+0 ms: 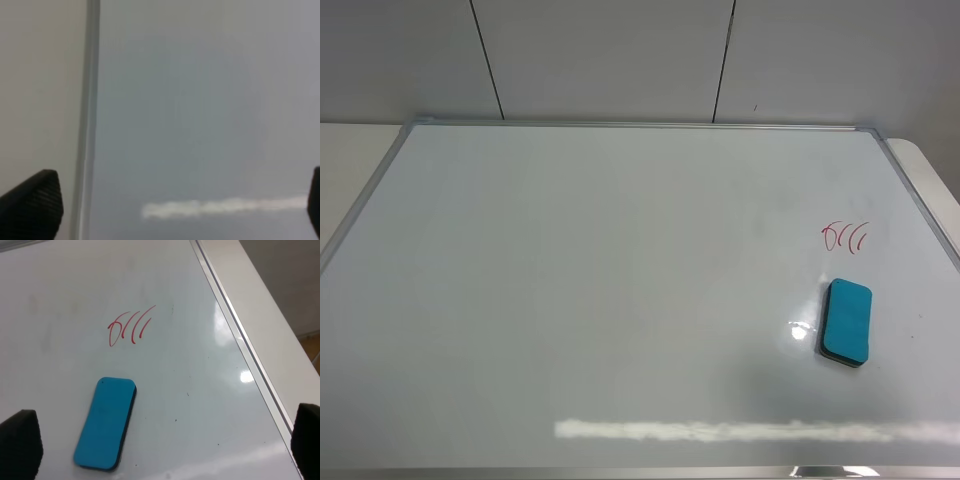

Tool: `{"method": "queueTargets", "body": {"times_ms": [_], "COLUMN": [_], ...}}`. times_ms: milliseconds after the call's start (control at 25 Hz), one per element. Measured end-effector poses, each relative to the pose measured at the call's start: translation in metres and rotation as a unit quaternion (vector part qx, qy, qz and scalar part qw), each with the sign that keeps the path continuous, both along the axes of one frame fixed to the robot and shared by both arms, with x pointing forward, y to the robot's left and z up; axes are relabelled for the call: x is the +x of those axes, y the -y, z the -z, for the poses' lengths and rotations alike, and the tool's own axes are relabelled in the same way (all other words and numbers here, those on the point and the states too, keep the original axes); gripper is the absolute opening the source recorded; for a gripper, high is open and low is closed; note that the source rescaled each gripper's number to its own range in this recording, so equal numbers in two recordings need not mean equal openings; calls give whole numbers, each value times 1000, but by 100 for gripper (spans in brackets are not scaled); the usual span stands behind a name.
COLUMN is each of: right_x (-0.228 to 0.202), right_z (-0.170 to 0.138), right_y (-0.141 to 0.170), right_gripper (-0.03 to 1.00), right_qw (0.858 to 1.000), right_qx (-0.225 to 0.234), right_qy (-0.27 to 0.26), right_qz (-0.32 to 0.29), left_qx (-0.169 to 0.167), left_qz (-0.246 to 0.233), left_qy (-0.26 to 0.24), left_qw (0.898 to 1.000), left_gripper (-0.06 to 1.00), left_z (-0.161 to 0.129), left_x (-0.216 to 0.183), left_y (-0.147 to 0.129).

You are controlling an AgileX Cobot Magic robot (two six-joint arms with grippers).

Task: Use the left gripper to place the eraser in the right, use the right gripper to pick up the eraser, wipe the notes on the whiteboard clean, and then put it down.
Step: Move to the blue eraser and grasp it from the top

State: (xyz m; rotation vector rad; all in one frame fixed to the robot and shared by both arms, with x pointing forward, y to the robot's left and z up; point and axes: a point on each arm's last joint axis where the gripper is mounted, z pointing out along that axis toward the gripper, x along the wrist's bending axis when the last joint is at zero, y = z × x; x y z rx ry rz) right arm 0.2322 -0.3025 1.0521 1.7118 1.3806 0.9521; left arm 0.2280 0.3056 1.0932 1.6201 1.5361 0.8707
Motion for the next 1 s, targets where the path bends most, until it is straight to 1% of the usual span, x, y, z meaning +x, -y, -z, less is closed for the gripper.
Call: {"method": "queueTargets", "body": {"times_ms": [120, 240, 400, 1000], "right_x": [0, 0, 0, 0], "right_z": [0, 0, 0, 0], "right_y": [0, 0, 0, -1], "right_gripper": [100, 100, 100, 100], "right_qw": [1000, 1000, 1000, 1000], "right_qx": [0, 0, 0, 3], "right_qy": [0, 0, 0, 0], "right_qz": [0, 0, 0, -2], "left_qx": [-18, -23, -30, -31], "left_qz": [-2, 1, 5, 5], "left_qy": [10, -1, 31, 33], "left_qw": [1000, 1000, 999, 999], "left_gripper": [100, 100, 100, 100], "left_z": [19, 35, 36, 39], "left_x": [-8, -6, 2, 4], "left_y": [0, 2, 3, 4]}}
